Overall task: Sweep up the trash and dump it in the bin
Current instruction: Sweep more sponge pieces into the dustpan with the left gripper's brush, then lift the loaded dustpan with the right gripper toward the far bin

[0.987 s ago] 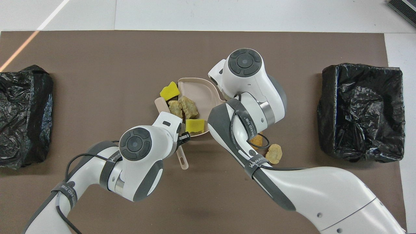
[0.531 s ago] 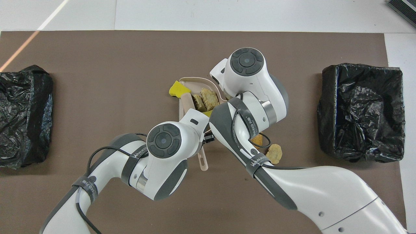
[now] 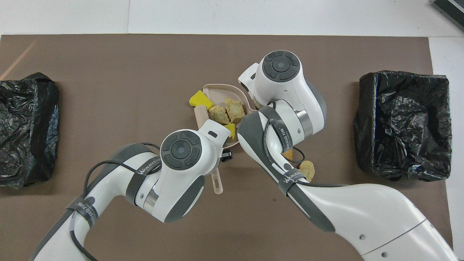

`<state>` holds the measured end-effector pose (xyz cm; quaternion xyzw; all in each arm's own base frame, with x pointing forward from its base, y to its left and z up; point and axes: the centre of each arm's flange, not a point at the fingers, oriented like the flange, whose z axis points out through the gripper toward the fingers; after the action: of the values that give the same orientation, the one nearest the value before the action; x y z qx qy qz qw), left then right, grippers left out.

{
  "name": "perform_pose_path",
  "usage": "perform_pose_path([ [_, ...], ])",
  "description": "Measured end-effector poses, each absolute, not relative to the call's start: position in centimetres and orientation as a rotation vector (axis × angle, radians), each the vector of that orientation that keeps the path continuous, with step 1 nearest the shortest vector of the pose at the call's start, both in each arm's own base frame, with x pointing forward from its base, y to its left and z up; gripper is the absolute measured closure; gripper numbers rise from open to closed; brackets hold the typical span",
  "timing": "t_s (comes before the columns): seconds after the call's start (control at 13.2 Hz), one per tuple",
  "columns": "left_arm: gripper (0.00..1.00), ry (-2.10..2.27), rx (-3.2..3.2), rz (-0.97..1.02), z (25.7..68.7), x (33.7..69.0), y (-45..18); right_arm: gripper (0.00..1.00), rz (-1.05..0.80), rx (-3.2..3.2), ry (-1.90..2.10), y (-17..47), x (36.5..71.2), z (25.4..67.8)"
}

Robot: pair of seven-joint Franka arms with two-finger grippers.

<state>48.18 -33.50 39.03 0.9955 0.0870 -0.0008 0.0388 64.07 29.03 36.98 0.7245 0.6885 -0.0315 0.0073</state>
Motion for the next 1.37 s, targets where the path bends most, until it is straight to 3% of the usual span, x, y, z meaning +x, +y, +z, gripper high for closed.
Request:
perform_pose_path([
  [0.46, 0.74, 0.064, 3.066, 0.016, 35.7, 53.9, -25.2, 0.67, -0.077, 2.265, 2.150, 29.0, 64.2, 37.1],
  [1.06, 0.74, -0.264, 3.047, -0.004, 35.2, 47.9, -35.6, 0.67, -0.057, 2.289, 2.155, 29.3, 64.2, 37.2],
  [1.37, 0.74, -0.246, 3.062, -0.031, 35.4, 48.0, -34.8, 0.67, -0.027, 2.309, 2.147, 29.0, 64.2, 38.4],
])
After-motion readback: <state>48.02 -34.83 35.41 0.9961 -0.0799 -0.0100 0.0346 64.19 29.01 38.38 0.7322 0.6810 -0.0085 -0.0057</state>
